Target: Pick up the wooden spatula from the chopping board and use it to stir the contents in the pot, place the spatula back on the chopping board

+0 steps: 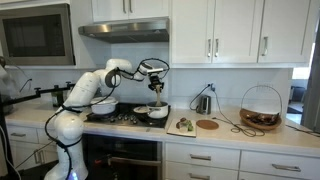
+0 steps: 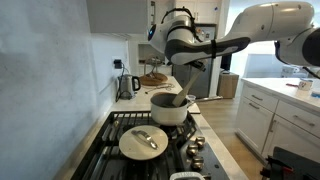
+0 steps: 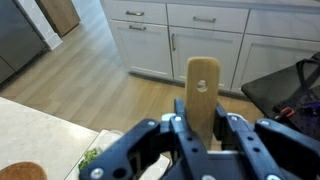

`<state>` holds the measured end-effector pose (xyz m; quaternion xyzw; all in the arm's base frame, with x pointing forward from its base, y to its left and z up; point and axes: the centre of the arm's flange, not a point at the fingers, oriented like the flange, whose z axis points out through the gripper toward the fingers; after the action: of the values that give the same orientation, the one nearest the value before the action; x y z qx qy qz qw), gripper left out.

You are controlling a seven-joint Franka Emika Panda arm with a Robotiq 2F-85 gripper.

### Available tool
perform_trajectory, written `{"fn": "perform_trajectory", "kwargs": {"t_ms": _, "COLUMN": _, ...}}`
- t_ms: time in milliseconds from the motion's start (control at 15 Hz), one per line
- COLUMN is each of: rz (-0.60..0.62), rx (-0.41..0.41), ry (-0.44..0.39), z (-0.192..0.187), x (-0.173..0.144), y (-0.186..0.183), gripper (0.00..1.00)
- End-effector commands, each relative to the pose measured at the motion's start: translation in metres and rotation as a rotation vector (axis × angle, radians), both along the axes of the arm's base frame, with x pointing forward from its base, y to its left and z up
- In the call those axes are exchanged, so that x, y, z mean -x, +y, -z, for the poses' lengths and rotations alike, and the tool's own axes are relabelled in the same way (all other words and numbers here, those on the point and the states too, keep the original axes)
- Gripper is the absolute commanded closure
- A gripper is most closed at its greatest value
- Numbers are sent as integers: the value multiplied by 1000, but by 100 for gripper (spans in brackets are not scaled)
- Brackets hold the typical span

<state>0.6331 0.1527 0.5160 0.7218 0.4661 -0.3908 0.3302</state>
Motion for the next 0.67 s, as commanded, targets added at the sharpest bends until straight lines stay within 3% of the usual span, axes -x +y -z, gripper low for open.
{"fn": "perform_trajectory", "kwargs": {"t_ms": 0, "rz": -41, "rx": 11, "ry": 31, "z": -16, "x": 5, "y": 15, "gripper": 93}}
{"fn": "perform_trajectory", "kwargs": {"t_ms": 600, "rz": -135, "rx": -32, "ry": 106, "z": 17, "x": 3, "y": 60, "gripper": 93}}
